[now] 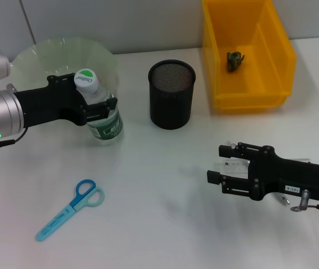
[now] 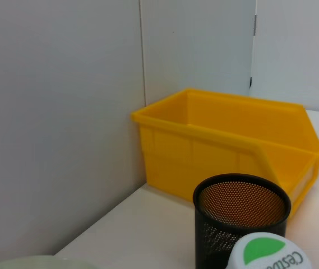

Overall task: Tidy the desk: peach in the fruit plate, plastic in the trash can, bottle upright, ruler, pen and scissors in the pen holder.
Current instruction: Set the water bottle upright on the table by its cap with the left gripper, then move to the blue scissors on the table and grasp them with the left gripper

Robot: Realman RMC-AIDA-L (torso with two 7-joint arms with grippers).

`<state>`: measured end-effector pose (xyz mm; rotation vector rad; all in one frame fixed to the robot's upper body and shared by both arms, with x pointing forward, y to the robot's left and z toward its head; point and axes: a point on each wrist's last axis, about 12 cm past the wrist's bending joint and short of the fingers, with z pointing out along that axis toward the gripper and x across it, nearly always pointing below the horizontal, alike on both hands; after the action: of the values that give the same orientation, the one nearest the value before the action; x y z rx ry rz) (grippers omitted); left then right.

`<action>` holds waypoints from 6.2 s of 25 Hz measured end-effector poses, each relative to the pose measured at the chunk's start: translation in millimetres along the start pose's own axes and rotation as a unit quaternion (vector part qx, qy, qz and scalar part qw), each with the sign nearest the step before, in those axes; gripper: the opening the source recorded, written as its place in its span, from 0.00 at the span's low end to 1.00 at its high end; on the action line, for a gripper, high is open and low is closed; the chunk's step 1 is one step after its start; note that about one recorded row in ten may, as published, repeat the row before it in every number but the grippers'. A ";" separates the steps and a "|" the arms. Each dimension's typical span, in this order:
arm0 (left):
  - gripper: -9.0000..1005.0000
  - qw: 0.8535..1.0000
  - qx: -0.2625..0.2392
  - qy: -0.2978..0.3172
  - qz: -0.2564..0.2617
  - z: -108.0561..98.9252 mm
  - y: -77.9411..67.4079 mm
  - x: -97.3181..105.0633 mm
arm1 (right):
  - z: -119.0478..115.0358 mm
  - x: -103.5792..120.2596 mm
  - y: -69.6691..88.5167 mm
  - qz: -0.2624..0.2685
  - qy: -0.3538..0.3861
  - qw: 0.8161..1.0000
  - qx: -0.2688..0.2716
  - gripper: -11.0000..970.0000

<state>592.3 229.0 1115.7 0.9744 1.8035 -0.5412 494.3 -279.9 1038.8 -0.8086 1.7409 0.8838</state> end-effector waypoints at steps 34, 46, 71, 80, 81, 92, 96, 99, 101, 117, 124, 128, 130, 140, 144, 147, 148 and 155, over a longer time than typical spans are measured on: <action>0.54 1.000 0.016 -0.013 0.005 8.6 3.8 -22.0 | 0.8 -0.1 0.2 0.000 0.000 1.000 0.000 0.71; 0.78 1.000 0.016 -0.019 0.006 4.2 6.8 -26.4 | 0.0 1.0 0.4 0.001 0.000 1.000 0.002 0.71; 0.78 0.990 0.013 0.137 0.003 -66.4 -6.0 3.8 | -8.7 -2.0 -4.5 -0.002 -0.008 1.000 0.017 0.71; 0.78 0.970 -0.010 0.242 -0.032 -58.0 -33.5 -4.8 | -11.9 -2.4 -6.1 -0.003 -0.008 1.000 0.020 0.71; 0.78 0.968 -0.013 0.249 -0.039 -56.7 -35.3 -5.9 | -12.2 -2.6 -6.4 -0.003 -0.008 1.000 0.020 0.71; 0.77 0.940 -0.011 0.339 -0.043 -37.4 -62.3 -1.8 | -15.4 -2.4 -7.7 -0.006 -0.008 1.000 0.025 0.71; 0.77 0.934 -0.013 0.353 -0.046 -32.5 -69.2 -1.1 | -18.2 -2.3 -8.4 -0.007 -0.011 0.999 0.031 0.71; 0.76 0.934 -0.012 0.354 -0.041 -29.1 -74.3 -4.6 | -18.3 -2.3 -8.2 -0.008 -0.011 0.999 0.032 0.71; 0.76 0.934 -0.011 0.354 -0.040 -26.6 -75.3 -7.0 | -18.0 -2.2 -8.0 -0.007 -0.012 0.999 0.031 0.71; 0.73 0.923 -0.007 0.385 -0.016 -9.1 -73.3 -12.3 | -17.0 -1.6 -7.1 -0.006 -0.012 0.999 0.030 0.71; 0.71 0.917 -0.008 0.399 -0.012 -4.3 -77.4 -15.6 | -17.0 -1.6 -7.1 -0.006 -0.012 0.999 0.030 0.71; 0.70 0.912 -0.010 0.409 -0.005 -0.8 -78.8 -16.4 | -16.9 -1.8 -7.1 -0.007 -0.012 0.999 0.030 0.70; 0.70 0.910 -0.008 0.414 -0.005 1.3 -79.4 -16.1 | -16.8 -1.8 -7.1 -0.007 -0.012 0.999 0.030 0.70; 0.67 0.903 0.000 0.431 0.000 6.9 -81.2 -16.7 | -17.1 -0.5 -6.5 -0.005 -0.011 0.999 0.030 0.70; 0.67 0.901 0.001 0.433 0.000 9.4 -80.5 -17.8 | -17.0 -0.5 -6.5 -0.005 -0.011 0.999 0.030 0.70; 0.66 0.901 0.000 0.433 -0.001 10.3 -80.4 -18.7 | -17.0 -0.5 -6.5 -0.005 -0.011 0.999 0.030 0.70; 0.66 0.901 -0.001 0.434 -0.001 10.3 -80.3 -18.8 | -17.0 -0.5 -6.5 -0.005 -0.011 0.999 0.030 0.70; 0.62 0.899 -0.005 0.438 0.003 10.3 -79.3 -19.0 | -17.2 0.1 -6.2 -0.004 -0.011 0.999 0.030 0.70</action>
<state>537.3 168.5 1123.7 1.3402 2.5805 -0.0576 491.5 -297.8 1041.8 -0.7632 1.7362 0.8284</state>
